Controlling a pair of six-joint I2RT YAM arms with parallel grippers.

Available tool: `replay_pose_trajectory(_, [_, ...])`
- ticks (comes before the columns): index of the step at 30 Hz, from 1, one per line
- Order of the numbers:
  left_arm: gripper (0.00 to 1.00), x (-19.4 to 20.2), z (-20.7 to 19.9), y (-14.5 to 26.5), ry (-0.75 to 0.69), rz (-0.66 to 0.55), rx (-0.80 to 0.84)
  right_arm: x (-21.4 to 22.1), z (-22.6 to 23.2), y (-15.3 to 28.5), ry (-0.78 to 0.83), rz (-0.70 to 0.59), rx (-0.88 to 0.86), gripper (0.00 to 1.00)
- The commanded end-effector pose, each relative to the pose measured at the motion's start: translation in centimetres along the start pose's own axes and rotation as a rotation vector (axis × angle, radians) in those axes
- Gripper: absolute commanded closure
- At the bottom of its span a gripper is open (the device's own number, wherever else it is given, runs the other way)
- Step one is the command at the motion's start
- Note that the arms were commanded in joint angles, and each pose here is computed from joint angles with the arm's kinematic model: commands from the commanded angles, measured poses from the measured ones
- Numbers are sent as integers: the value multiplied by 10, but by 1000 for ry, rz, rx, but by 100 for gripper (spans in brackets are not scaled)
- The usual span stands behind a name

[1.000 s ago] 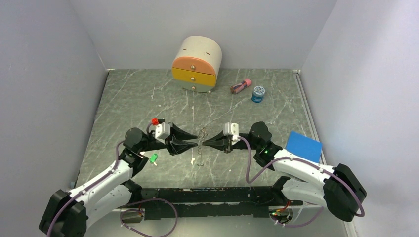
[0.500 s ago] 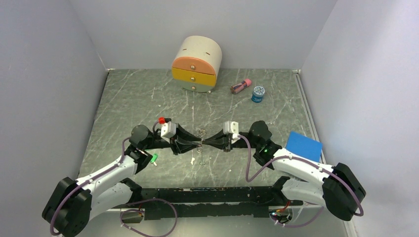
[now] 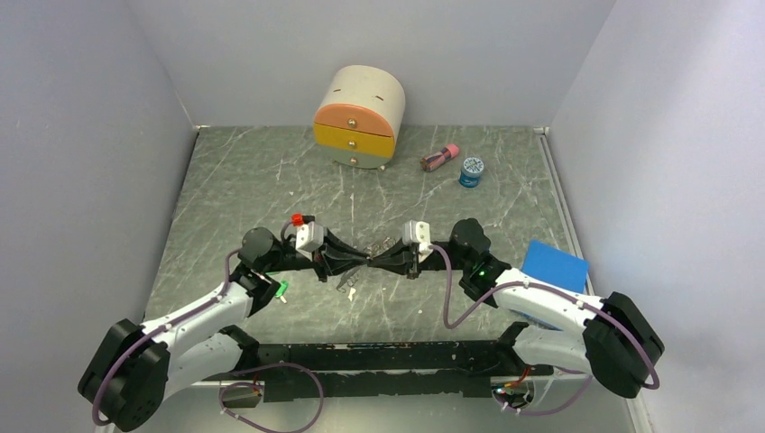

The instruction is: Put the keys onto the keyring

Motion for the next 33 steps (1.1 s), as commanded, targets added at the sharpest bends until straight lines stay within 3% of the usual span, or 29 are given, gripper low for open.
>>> replay_pose_trajectory(1, [96, -15, -5, -9, -62, -15, 54, -32, -13, -6, 93, -75, 10, 100])
replay_pose_trajectory(11, [97, -13, 0, 0, -63, 100, -24, -31, -17, -5, 96, -61, 34, 100])
replay_pose_trajectory(12, [94, -12, 0, 1, -78, 117, -25, -31, -17, -6, 94, -62, 31, 100])
replay_pose_trajectory(15, [63, -12, 1, 3, -82, 140, -44, -33, -17, -8, 94, -70, 23, 100])
replay_pose_trajectory(17, [57, -12, 0, 5, -91, 136, -47, -35, -18, -8, 100, -78, 21, 100])
replay_pose_trajectory(33, [69, -17, 0, 5, -97, 89, -66, -37, -15, -9, 100, -90, -6, 100])
Point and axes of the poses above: each gripper's point midway between its finger pads, its own y axis back along the fingers, its own z axis along the line the jaws close on, x = y × z, the point moved 2 cm from there along y, back along the fingers, and after that the axes turned 7 degrees about y, right-handed, at the moved point
